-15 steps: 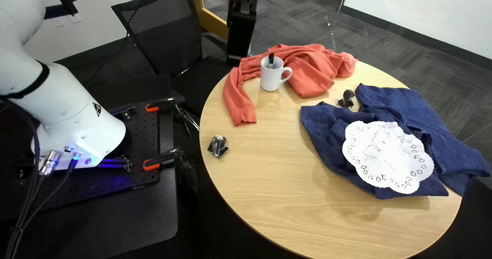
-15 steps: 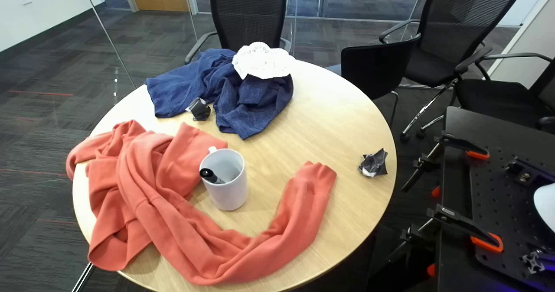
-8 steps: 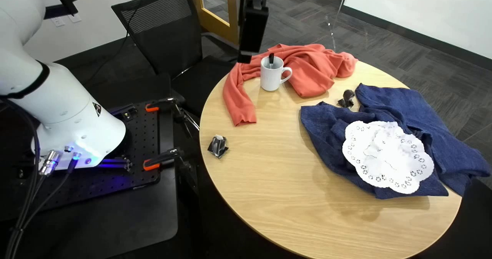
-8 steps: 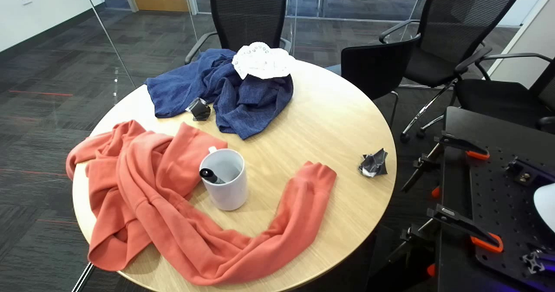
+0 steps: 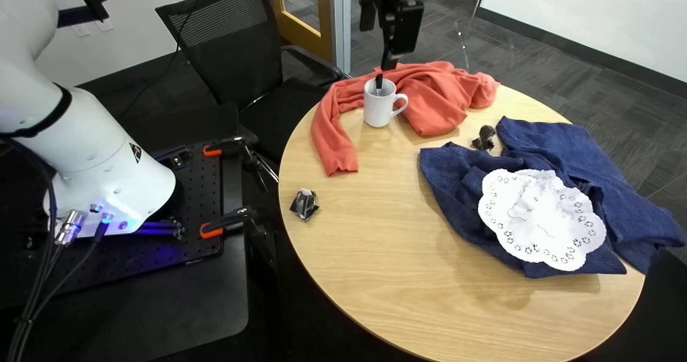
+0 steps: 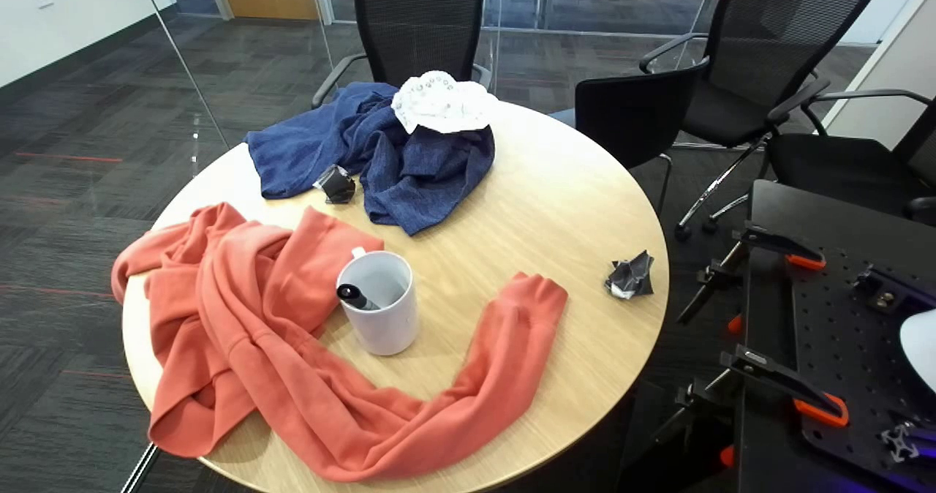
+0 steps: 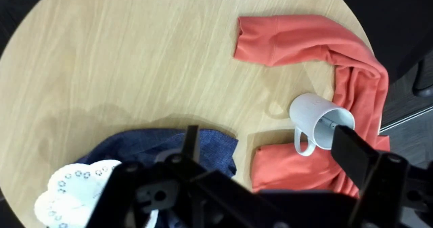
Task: Remove the marker from the cup and put it on the table
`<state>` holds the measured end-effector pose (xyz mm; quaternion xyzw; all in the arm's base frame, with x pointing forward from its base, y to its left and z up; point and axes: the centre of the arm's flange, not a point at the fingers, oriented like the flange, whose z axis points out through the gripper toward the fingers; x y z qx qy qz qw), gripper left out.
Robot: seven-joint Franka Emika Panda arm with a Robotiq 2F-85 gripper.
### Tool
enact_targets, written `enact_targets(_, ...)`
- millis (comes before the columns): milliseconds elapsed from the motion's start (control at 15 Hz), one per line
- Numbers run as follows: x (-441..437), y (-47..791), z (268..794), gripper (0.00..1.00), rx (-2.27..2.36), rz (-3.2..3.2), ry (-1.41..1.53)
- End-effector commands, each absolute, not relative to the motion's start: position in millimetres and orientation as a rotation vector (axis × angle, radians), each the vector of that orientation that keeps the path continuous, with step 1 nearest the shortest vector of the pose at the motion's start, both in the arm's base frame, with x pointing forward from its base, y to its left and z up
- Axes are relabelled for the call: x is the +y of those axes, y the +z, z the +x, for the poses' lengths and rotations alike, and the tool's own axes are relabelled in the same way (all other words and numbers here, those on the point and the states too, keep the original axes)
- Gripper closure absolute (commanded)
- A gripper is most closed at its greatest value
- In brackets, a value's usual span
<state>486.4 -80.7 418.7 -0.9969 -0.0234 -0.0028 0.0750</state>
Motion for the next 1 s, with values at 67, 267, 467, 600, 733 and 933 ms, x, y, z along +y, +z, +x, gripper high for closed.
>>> enact_targets(67,-40,403,510,0.0,-0.336,-2.94,-0.162)
enact_targets(267,-12,397,517,0.0,-0.485,-2.891,-0.232)
enact_targets(467,14,391,517,0.0,-0.614,-2.853,-0.252)
enact_targets(600,13,394,518,0.0,-0.585,-2.871,-0.21)
enact_targets(733,21,391,517,0.0,-0.615,-2.865,-0.2)
enact_targets(933,22,391,517,0.0,-0.618,-2.864,-0.199)
